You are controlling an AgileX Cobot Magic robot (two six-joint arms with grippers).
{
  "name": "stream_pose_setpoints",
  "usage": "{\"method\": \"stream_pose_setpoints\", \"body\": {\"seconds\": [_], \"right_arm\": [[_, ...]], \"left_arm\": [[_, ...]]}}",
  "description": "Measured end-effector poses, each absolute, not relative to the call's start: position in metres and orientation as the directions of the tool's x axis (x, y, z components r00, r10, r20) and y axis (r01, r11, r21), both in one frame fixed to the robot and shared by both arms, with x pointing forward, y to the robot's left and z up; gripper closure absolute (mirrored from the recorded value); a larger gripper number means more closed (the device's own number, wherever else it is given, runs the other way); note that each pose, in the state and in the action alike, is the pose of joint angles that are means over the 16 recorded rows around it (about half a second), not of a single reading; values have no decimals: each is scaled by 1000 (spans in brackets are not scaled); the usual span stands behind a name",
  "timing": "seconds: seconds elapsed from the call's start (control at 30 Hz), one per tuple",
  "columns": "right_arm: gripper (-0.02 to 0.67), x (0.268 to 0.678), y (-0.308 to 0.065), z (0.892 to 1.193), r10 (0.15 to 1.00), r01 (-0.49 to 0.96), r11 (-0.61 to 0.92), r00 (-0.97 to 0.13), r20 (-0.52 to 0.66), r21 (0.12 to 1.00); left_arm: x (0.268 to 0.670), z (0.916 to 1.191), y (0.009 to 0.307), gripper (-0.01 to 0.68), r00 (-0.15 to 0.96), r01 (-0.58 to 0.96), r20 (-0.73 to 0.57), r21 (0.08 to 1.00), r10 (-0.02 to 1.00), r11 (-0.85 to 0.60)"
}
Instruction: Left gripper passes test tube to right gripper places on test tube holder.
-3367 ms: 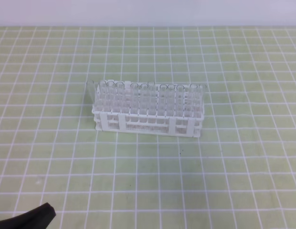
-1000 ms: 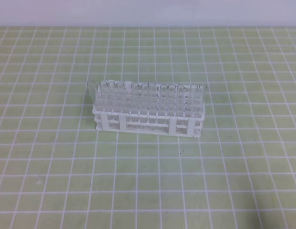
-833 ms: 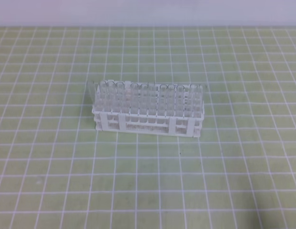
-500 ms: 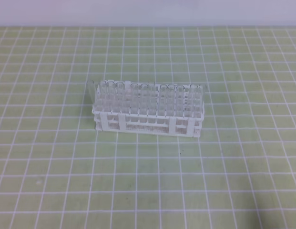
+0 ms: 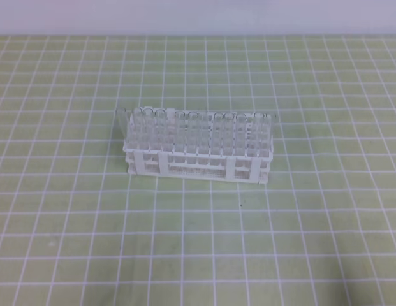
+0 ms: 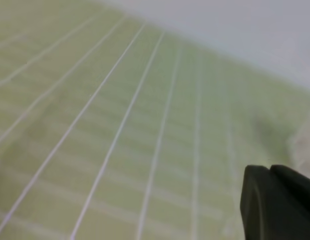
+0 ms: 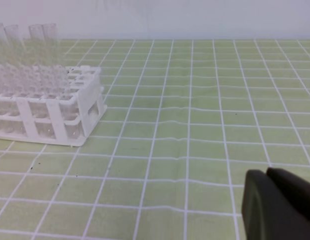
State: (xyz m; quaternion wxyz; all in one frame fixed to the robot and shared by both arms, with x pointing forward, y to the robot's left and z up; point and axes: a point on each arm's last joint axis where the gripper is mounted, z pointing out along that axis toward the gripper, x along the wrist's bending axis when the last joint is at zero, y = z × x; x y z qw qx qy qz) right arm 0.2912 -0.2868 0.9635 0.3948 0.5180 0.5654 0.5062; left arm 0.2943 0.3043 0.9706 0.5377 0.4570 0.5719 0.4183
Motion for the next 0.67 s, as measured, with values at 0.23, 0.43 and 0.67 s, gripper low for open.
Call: {"method": "stream_pose_setpoints", "body": {"seconds": [0.23,0.43,0.67], "right_arm": [[665,291,-287,963,985,186,-49,-152,78,981],[665,291,-287,963,985,186,-49,-152,78,981],[665,291,-287,963,985,186,-49,-152,78,981]], "left_arm": [[292,957,301,675,34,208,-119,972,992,109],[292,956,296,674,98,211,-39,977,994,17],[291,955,295,674,112,221,-33,975,993,8]]}}
